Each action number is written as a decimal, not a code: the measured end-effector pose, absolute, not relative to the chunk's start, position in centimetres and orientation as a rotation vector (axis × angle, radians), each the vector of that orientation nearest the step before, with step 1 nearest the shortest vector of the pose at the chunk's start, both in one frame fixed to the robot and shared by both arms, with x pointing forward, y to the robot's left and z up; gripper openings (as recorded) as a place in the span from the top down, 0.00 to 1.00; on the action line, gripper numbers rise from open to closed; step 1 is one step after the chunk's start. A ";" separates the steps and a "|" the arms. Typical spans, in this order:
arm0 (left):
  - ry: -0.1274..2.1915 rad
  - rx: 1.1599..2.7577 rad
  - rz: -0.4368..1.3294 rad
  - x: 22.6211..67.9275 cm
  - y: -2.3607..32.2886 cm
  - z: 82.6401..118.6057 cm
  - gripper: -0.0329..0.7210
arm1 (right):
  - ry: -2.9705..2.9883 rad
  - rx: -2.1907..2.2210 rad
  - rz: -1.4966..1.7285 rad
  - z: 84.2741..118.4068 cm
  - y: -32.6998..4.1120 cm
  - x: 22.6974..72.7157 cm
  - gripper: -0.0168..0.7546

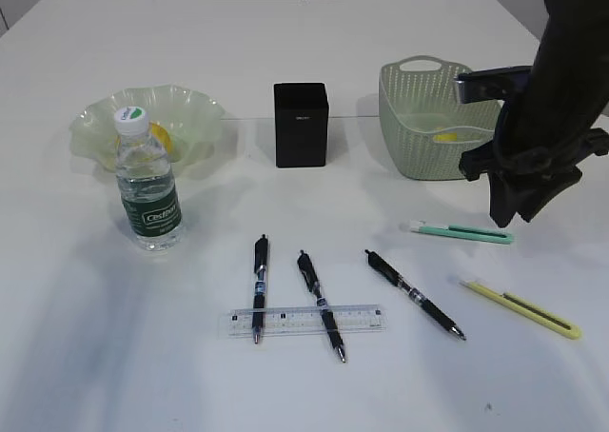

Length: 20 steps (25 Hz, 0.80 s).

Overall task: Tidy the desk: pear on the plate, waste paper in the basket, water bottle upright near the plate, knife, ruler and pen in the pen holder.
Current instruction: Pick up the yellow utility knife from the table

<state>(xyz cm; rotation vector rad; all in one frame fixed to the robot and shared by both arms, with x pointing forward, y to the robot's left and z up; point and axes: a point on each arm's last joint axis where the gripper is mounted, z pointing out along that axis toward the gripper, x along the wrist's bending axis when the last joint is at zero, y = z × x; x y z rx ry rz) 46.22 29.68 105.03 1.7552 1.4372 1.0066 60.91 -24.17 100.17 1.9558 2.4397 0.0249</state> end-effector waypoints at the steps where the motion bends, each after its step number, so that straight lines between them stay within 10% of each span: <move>1: 1.440 1.758 1.004 46.2 29.7 105.0 0.45 | 2.452 1.951 0.030 100.0 -24.1 61.0 0.67; 20: 1.451 1.770 0.992 46.1 29.7 104.9 0.45 | 2.663 1.721 -0.019 98.3 -24.0 61.1 0.67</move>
